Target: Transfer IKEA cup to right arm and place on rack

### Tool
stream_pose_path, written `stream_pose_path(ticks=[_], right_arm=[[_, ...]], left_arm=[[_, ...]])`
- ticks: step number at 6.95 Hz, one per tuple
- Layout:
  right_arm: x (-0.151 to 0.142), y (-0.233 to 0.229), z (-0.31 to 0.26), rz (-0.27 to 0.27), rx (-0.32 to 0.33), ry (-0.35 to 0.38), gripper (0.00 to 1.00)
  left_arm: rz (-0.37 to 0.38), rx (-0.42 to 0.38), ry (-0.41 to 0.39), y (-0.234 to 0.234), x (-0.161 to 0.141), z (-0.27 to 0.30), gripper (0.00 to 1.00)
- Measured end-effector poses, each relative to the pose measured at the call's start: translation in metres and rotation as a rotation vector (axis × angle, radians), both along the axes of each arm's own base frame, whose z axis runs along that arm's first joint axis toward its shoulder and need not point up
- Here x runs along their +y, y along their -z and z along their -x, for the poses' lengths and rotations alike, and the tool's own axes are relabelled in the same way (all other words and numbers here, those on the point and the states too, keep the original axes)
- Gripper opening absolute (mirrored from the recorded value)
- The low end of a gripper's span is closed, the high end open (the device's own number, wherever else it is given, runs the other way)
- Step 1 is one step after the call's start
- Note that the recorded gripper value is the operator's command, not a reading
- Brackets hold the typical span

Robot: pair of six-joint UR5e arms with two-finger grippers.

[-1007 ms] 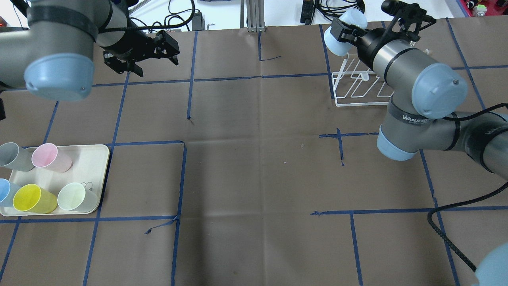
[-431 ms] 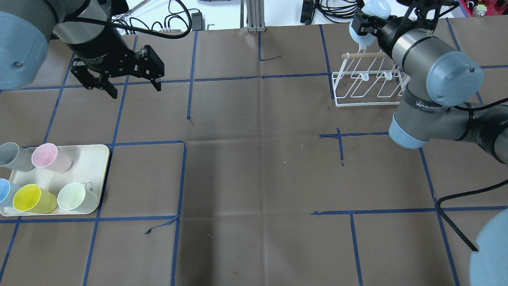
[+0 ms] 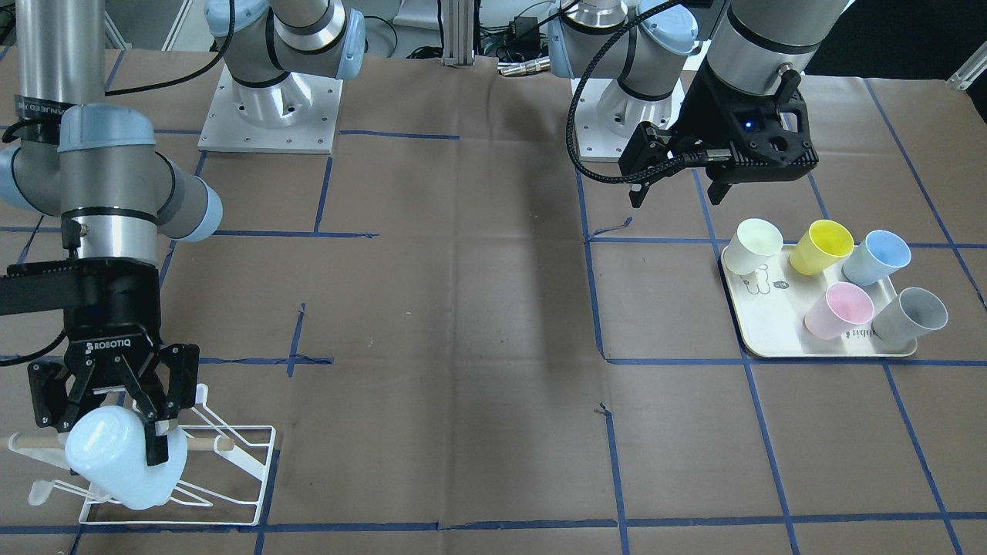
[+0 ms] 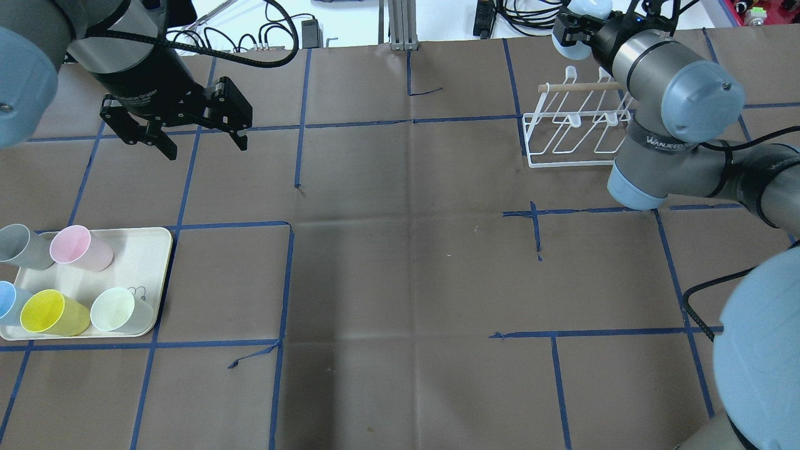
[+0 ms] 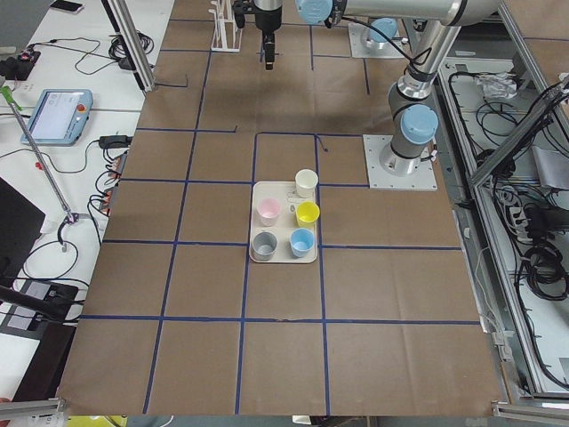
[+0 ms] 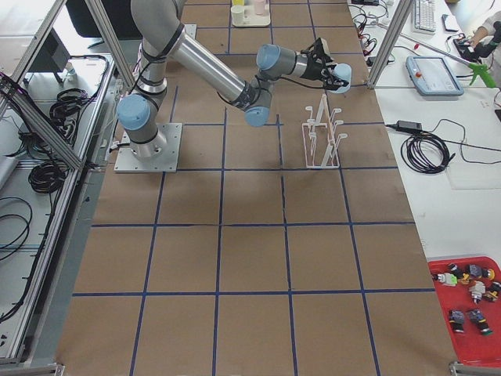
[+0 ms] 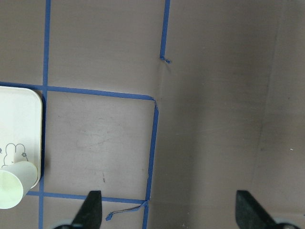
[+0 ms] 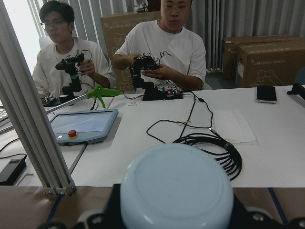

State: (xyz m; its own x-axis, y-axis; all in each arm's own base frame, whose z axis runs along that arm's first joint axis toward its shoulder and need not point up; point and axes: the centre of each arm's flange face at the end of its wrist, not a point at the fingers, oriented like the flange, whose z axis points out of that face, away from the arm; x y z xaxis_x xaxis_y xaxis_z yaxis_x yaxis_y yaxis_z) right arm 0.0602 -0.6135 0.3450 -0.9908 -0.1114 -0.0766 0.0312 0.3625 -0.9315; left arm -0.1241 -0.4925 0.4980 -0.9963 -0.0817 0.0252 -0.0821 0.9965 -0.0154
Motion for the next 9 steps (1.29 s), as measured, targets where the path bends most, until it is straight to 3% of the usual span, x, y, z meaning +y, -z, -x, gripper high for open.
stream_pose_path(ticks=[4,6,9], right_arm=[[-0.029,0.041,0.011,-0.043,0.044,-0.013,0.38],[-0.032,0.055,0.012,-0.089,0.040,-0.017,0.38],[-0.030,0.062,0.013,-0.114,0.045,-0.020,0.38]], left_arm=[[-0.016,-0.001,0.003,0.009,0.008,-0.003,1.00],[-0.020,-0.002,0.003,0.010,0.009,-0.003,1.00],[-0.025,-0.002,0.004,0.012,0.009,-0.003,1.00]])
